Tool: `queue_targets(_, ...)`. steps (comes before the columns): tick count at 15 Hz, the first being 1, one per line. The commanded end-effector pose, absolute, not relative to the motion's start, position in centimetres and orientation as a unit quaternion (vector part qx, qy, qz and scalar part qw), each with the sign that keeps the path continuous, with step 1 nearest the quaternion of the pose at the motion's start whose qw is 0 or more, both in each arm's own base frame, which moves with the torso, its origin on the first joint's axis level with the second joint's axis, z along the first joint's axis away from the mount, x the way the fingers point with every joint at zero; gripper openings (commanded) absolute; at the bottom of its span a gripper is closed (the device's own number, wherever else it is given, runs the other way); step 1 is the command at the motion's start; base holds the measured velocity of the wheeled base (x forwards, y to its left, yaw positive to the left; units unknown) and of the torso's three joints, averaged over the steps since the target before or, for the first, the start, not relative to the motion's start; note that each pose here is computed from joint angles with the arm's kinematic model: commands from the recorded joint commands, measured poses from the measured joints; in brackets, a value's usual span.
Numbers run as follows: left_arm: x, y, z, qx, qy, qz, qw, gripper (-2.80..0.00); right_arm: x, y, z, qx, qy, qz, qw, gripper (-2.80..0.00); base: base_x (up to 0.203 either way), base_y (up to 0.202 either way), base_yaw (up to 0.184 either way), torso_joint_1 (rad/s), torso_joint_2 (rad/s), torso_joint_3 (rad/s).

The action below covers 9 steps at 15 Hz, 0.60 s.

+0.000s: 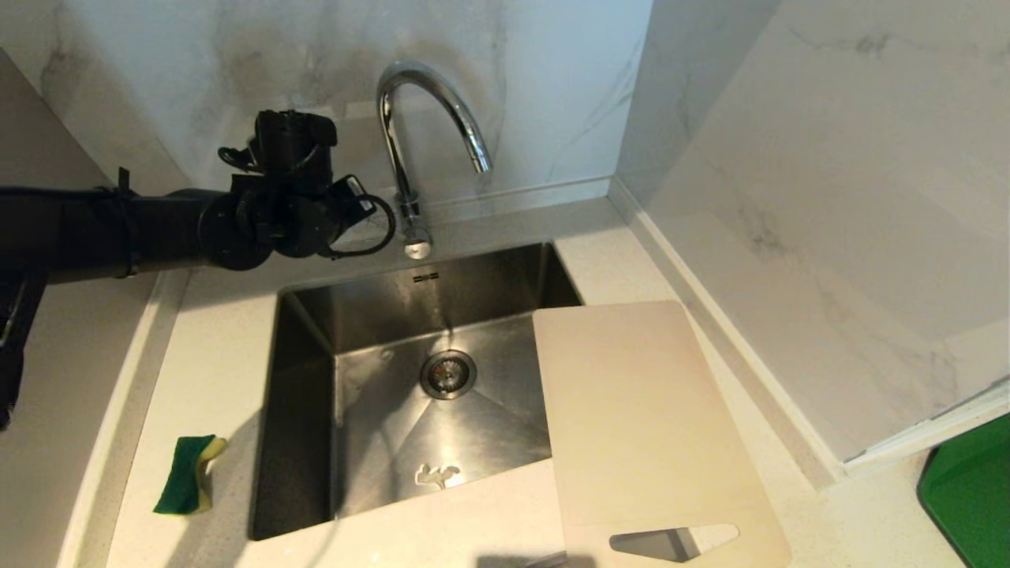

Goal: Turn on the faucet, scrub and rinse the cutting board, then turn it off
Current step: Turn on the tap

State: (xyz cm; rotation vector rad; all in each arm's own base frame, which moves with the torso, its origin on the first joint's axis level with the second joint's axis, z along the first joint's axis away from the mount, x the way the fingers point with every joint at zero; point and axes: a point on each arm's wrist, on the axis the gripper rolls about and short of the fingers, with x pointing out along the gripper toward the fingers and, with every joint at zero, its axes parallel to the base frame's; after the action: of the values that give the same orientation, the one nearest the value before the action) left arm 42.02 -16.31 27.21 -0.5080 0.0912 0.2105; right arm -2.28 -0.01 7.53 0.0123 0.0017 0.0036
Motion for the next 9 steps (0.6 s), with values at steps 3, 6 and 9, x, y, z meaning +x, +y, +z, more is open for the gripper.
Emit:
queue_targets(3, 42.5, -16.5, 26.8, -0.256, 0.039, 0.104, 0.960, -2.80, -2.3, 0.0, 7.5, 0.006, 0.002, 0.002, 1.000, -2.80, 0.000, 0.000, 0.000, 0.000, 0.00, 0.000)
queue_targets(6, 42.7, -16.6, 26.6, -0.257, 0.035, 0.103, 0.960, 0.00, -2.3, 0.0, 7.5, 0.006, 0.002, 0.002, 1.000, -2.80, 0.000, 0.000, 0.000, 0.000, 0.00, 0.000)
queue_targets(9, 42.2, -17.8, 27.0, -0.261, 0.031, 0.084, 0.961, 0.00, -2.3, 0.0, 7.5, 0.006, 0.002, 0.002, 1.000, -2.80, 0.000, 0.000, 0.000, 0.000, 0.00, 0.000)
